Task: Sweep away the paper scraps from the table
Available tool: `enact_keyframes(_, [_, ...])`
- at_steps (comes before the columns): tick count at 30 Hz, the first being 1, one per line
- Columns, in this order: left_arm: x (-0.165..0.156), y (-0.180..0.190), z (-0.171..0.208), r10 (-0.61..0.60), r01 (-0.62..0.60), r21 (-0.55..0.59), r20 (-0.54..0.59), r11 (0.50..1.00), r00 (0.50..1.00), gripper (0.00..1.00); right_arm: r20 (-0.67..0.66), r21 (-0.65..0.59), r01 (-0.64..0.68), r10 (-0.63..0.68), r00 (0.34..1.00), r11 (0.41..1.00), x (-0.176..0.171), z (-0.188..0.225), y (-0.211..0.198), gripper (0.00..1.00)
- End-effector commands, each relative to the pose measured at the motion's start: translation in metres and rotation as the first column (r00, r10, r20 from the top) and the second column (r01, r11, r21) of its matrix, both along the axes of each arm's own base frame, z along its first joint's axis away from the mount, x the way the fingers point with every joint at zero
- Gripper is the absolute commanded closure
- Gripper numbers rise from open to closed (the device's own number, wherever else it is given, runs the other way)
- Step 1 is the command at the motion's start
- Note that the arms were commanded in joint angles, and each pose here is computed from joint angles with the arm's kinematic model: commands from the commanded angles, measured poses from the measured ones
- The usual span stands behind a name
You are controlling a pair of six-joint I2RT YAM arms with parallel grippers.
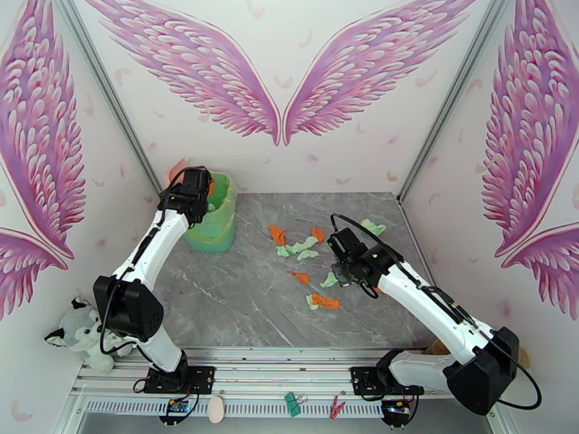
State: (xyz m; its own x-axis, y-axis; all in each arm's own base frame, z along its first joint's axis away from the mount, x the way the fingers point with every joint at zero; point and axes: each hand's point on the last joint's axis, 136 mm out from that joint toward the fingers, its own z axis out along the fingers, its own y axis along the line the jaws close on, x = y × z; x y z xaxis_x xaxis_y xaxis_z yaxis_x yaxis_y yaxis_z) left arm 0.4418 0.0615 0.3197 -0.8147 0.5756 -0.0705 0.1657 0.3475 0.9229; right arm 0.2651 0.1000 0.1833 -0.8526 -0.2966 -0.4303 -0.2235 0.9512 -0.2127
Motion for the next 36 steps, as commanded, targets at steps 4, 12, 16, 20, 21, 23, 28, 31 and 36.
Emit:
enact_keyframes(4, [-0.018, 0.006, 0.06, 0.015, -0.005, -0.058, 0.172, 0.998, 0.985, 1.0, 0.038, 0.031, -0.007, 0.006, 0.999, 0.999, 0.003, 0.006, 0.002, 1.0])
enact_keyframes(12, [-0.019, -0.009, 0.044, -0.052, 0.047, 0.053, 0.091, 0.997, 0.994, 1.0, 0.067, 0.032, -0.008, 0.006, 0.998, 0.999, 0.006, 0.023, 0.002, 1.0])
enact_keyframes(16, [-0.007, -0.022, 0.028, -0.081, 0.078, 0.079, 0.033, 0.994, 0.996, 1.0, 0.068, 0.038, -0.01, 0.008, 0.998, 0.999, 0.007, 0.027, 0.003, 1.0])
enact_keyframes(20, [0.003, -0.036, 0.029, -0.103, 0.102, 0.12, 0.004, 0.987, 0.995, 1.0, 0.073, 0.045, -0.013, 0.01, 0.997, 0.999, 0.004, 0.029, 0.002, 1.0])
enact_keyframes(21, [0.005, -0.037, 0.03, -0.106, 0.105, 0.134, 0.001, 0.985, 0.994, 1.0, 0.076, 0.05, -0.014, 0.01, 0.997, 0.999, 0.004, 0.03, 0.002, 1.0])
enact_keyframes(23, [0.009, -0.042, 0.026, -0.118, 0.119, 0.163, -0.019, 0.979, 0.993, 1.0, 0.082, 0.061, -0.023, 0.018, 0.997, 0.998, 0.003, 0.032, 0.004, 1.0])
enact_keyframes(28, [0.015, -0.045, 0.011, -0.104, 0.115, 0.249, -0.058, 0.962, 0.993, 1.0, 0.095, 0.091, -0.038, 0.029, 0.995, 0.995, 0.0, 0.037, 0.007, 1.0])
enact_keyframes(31, [0.021, -0.044, 0.011, -0.087, 0.099, 0.293, -0.052, 0.951, 0.995, 1.0, 0.103, 0.116, -0.054, 0.042, 0.994, 0.992, -0.002, 0.04, 0.01, 1.0])
enact_keyframes(36, [0.026, -0.047, 0.024, -0.082, 0.099, 0.352, -0.062, 0.931, 0.995, 1.0, 0.112, 0.132, -0.072, 0.057, 0.992, 0.989, -0.005, 0.039, 0.012, 1.0])
